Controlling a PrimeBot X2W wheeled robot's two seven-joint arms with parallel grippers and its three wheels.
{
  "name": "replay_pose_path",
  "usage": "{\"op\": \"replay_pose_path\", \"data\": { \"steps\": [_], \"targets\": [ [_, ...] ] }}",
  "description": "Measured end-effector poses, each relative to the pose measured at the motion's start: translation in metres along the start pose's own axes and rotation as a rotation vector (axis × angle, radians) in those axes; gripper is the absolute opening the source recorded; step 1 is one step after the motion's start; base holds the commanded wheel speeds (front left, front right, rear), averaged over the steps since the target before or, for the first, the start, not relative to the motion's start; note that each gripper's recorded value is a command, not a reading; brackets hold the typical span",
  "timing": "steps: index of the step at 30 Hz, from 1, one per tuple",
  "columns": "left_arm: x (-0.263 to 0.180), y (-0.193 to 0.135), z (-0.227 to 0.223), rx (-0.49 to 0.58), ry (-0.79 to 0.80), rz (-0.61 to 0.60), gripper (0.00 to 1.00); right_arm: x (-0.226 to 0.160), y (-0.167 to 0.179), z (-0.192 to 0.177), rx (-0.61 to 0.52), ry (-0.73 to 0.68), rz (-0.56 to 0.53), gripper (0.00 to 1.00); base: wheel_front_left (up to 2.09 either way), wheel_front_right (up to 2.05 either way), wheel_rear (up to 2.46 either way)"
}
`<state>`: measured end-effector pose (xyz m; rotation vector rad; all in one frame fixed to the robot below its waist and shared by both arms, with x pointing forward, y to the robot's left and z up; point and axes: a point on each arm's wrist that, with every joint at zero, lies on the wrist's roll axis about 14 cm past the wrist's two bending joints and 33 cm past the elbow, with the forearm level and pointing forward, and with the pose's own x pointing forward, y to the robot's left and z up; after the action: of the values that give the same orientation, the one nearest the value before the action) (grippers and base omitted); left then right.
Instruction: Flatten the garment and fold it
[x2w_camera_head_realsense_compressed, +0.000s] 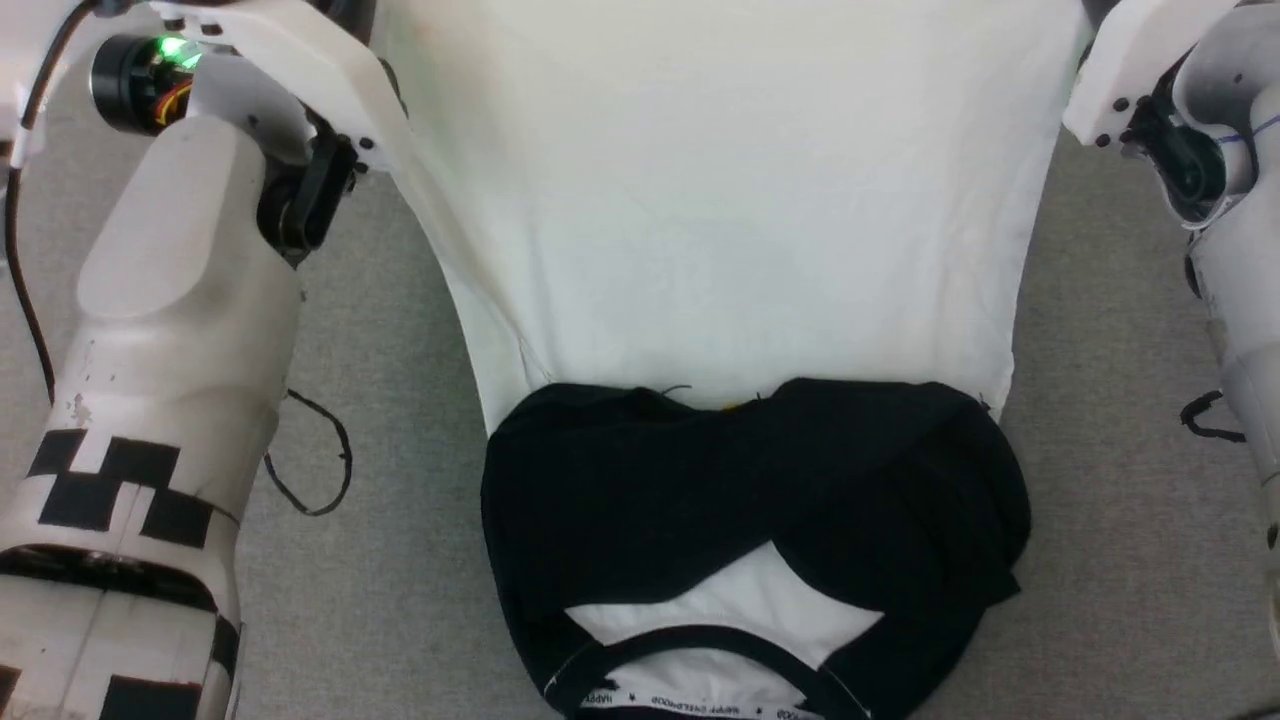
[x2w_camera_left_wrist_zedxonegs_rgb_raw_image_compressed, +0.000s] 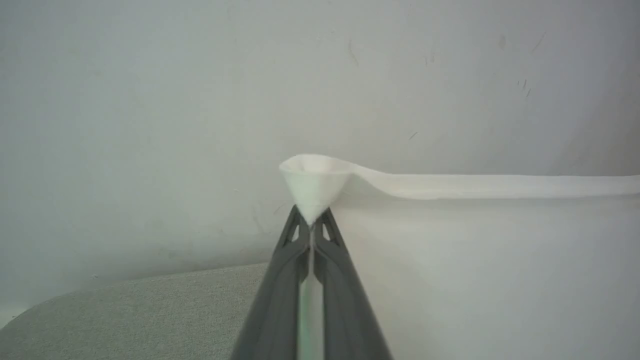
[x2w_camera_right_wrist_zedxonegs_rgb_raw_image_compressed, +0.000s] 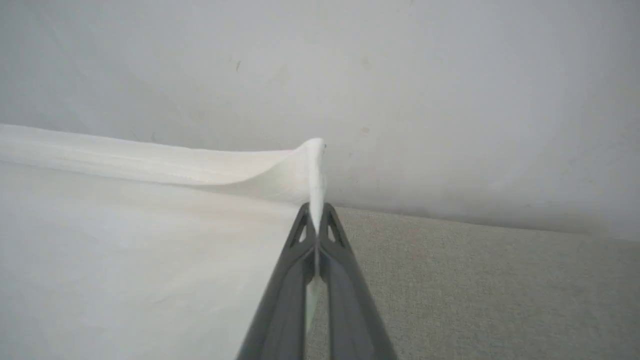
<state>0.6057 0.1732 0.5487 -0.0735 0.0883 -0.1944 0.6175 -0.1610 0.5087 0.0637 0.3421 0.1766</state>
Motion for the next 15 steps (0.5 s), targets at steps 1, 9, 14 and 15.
{"op": "replay_pose_path", "data": {
  "steps": [1, 9, 14, 15],
  "targets": [
    [-0.003, 0.0, 0.006, -0.007, -0.02, 0.002, 0.0, -0.005, 0.003, 0.008, -0.013, -0.034, 0.008, 0.0, 0.0, 0.0, 0.0],
    [-0.072, -0.005, -0.036, -0.132, -0.01, 0.017, 0.0, -0.063, 0.019, -0.031, -0.029, -0.059, 0.088, 0.0, 0.0, 0.0, 0.0],
    [-0.13, -0.011, -0.071, -0.179, 0.035, 0.047, 0.0, -0.114, 0.027, -0.074, -0.008, -0.021, 0.133, 0.0, 0.0, 0.0, 0.0],
    [-0.142, -0.013, -0.076, -0.185, 0.044, 0.051, 0.0, -0.125, 0.028, -0.082, 0.001, -0.012, 0.138, 0.0, 0.0, 0.0, 0.0]
  ]
}}
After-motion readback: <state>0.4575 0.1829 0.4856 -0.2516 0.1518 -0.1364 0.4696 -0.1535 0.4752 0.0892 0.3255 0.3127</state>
